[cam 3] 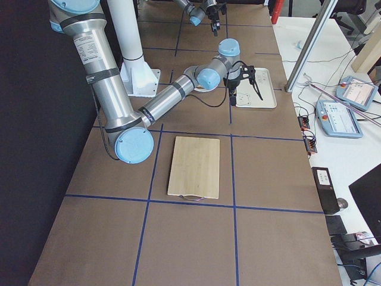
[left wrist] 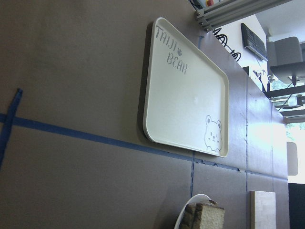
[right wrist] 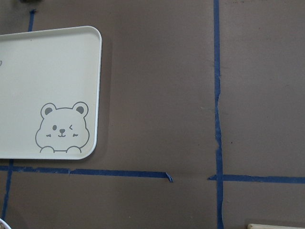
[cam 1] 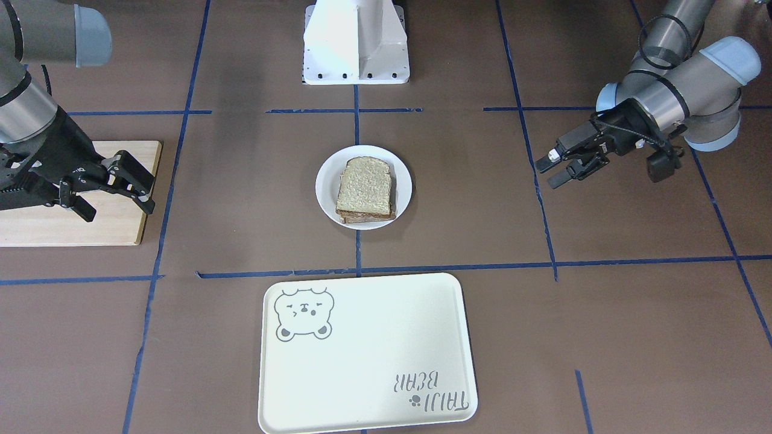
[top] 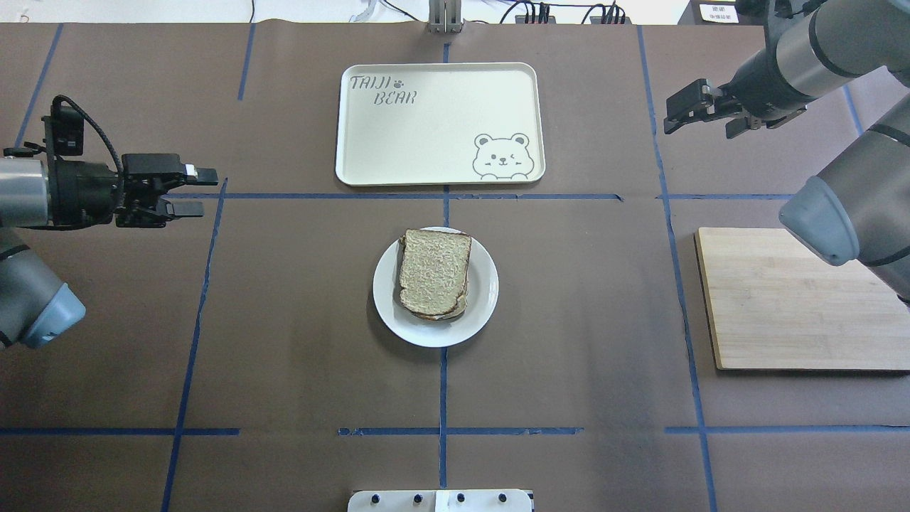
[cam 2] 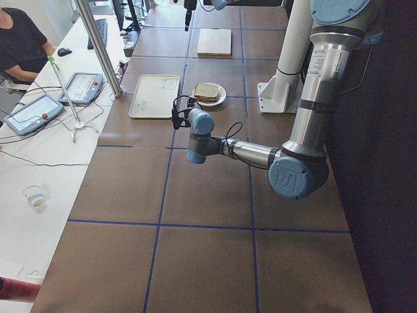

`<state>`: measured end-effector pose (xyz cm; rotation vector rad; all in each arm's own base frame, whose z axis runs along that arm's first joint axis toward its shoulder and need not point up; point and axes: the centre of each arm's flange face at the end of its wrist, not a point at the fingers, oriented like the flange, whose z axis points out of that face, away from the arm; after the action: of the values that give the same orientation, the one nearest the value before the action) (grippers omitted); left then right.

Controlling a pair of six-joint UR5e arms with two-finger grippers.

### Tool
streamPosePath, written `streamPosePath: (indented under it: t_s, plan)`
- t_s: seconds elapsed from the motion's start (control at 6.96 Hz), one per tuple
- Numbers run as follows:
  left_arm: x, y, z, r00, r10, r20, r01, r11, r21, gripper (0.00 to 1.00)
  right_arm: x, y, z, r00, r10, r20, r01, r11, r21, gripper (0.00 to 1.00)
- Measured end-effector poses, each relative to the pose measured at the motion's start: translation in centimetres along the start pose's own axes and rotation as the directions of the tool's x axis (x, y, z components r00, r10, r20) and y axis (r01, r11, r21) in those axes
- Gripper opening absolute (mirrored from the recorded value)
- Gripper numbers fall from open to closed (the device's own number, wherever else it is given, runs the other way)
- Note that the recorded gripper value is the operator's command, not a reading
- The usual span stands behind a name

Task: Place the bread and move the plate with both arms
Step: 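Move the left gripper toward the plate rim nearest it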

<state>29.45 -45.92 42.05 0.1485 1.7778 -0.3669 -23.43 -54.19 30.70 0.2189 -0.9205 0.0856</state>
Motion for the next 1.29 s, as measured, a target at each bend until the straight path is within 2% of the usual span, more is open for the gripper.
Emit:
streamPosePath:
  t_s: [0.29, 0.43, 0.72, 0.86, 1.29]
  plan:
    - [0.4, 4.6, 5.8, 0.997, -0.036, -0.074, 0.039, 0.999, 0.027, 0.97, 0.8, 0.1, 0.2, 1.0, 0.012, -0.004, -0.012, 1.0, -0.011, 1.0]
    - [0.2, 7.0, 8.6, 0.996, -0.053, -0.079, 0.054, 0.999, 0.01, 0.94, 1.4, 0.2, 0.1, 1.0, 0.022, 0.001, -0.022, 0.999, -0.025, 1.0]
    - [-0.4, 8.7, 13.2, 0.996, -0.065, -0.054, 0.064, 0.998, -0.012, 0.83, 2.2, 0.2, 0.2, 0.999, 0.034, 0.001, -0.034, 0.999, -0.039, 1.0]
    - [-0.6, 9.2, 15.0, 0.997, -0.071, -0.035, 0.07, 0.997, -0.02, 0.75, 2.4, 0.2, 0.3, 0.999, 0.037, -0.001, -0.037, 0.998, -0.041, 1.0]
    - [-0.3, 10.6, 17.7, 0.996, -0.086, 0.007, 0.086, 0.996, -0.035, 0.69, 2.6, 0.3, 0.5, 0.999, 0.04, -0.004, -0.04, 0.998, -0.043, 1.0]
